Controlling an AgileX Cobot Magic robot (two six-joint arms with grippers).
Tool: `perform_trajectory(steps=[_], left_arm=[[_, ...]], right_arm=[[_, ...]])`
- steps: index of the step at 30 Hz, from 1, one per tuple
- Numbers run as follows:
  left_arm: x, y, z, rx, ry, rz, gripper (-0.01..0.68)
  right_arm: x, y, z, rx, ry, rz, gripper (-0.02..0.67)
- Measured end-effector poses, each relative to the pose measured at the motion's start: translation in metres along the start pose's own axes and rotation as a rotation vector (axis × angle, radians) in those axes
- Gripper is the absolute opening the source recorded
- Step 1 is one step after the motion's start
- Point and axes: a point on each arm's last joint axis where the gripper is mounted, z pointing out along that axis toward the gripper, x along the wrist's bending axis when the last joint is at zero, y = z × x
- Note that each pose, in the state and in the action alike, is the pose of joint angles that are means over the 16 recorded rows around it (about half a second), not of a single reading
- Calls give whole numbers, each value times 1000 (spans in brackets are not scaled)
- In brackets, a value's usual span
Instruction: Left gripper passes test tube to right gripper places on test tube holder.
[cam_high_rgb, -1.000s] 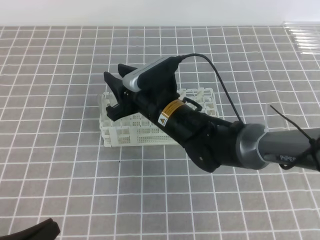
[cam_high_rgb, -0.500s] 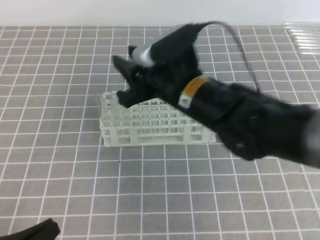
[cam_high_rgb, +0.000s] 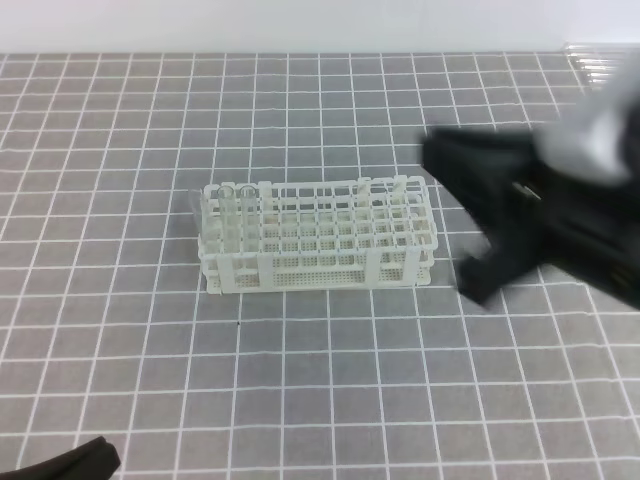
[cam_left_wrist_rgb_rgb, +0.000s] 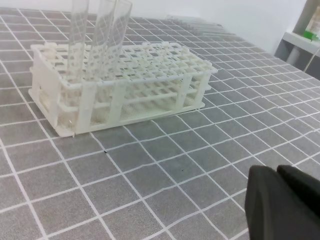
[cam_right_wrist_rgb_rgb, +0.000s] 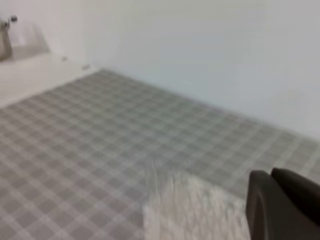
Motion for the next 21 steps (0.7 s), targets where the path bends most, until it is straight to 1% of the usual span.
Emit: perform_trajectory(steps=[3,7,15,18,21], left_arm=[[0,0,0,0,0,0,-1],[0,0,0,-1,0,0,-1],[0,1,0,-4,0,-1,0],[0,2,-1,-4,0,-1,0],[0,2,-1,-4,1,-2,-1]], right_arm=[[-1,-10,-29,38,-11,1,-9],[-3,-29,-56,113,-26,0,-12],[-7,-58,-81,267,-62,-14,-13],[-12,-63,-87,295,-100,-17,-13],[-22,-68,-96,301,-165,-3,-13]])
